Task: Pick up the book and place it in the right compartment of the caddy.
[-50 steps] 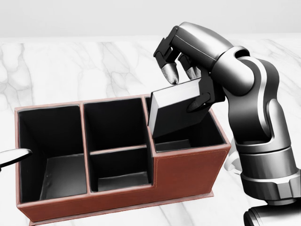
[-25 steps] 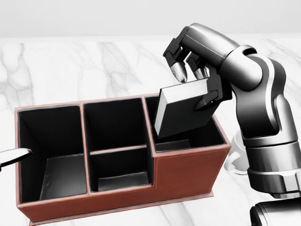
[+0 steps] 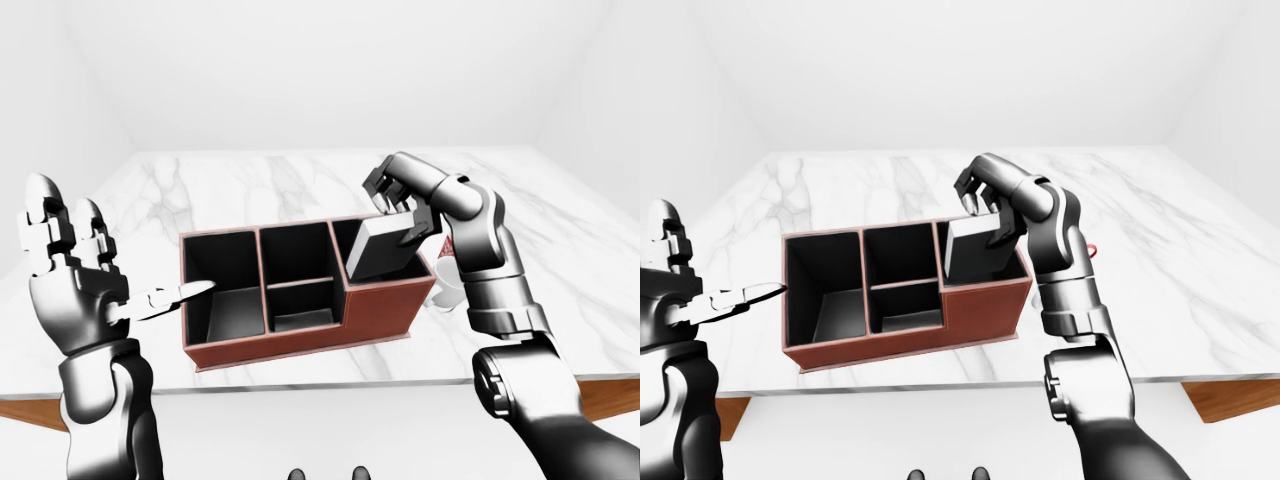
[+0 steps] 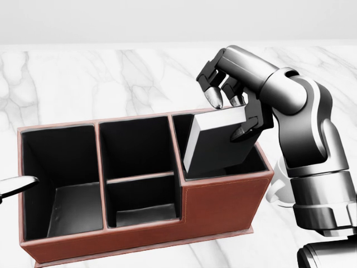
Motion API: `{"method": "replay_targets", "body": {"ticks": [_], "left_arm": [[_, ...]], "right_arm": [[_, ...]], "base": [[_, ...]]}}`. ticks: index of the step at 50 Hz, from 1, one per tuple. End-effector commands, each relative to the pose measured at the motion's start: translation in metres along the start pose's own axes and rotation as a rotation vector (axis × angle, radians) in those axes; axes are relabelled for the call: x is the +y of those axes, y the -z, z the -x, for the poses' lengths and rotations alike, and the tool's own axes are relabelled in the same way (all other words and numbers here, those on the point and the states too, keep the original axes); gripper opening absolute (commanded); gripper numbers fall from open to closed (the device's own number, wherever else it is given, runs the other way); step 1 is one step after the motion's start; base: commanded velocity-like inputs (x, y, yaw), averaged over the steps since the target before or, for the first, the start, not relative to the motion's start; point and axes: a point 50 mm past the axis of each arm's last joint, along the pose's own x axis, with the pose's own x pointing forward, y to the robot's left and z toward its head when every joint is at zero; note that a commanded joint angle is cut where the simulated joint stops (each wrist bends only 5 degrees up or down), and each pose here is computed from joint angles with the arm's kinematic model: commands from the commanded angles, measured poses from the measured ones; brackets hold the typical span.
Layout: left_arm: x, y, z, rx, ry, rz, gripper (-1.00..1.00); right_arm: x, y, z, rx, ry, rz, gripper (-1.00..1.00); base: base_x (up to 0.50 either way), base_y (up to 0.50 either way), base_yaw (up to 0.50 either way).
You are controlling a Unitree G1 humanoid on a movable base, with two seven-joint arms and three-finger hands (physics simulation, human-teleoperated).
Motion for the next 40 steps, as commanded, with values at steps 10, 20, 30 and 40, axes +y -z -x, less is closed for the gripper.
{"method": "replay_targets", "body": {"ticks": [10, 20, 30, 40], "left_arm": [[-0.001, 0.003, 0.001, 0.015, 0.003, -0.003, 1.00], [0.000, 0.002, 0.001, 0.011, 0.001, -0.002, 1.00], [-0.001, 0.001, 0.000, 0.005, 0.002, -0.001, 1.00], [0.000, 0.002, 0.000, 0.009, 0.001, -0.002, 1.00]], "right_arm": [[0.007, 0.018, -0.005, 0.033, -0.045, -0.098, -1.00], [0.014, 0.024, -0.006, 0.051, -0.072, -0.123, -1.00], [0.021, 0.031, -0.009, 0.072, -0.099, -0.154, -1.00], [0.025, 0.036, -0.009, 0.089, -0.115, -0.164, -1.00]], "base": [[0.00, 0.00, 0.00], [0.00, 0.00, 0.00], [0.00, 0.00, 0.00], [0.00, 0.00, 0.00]]}}
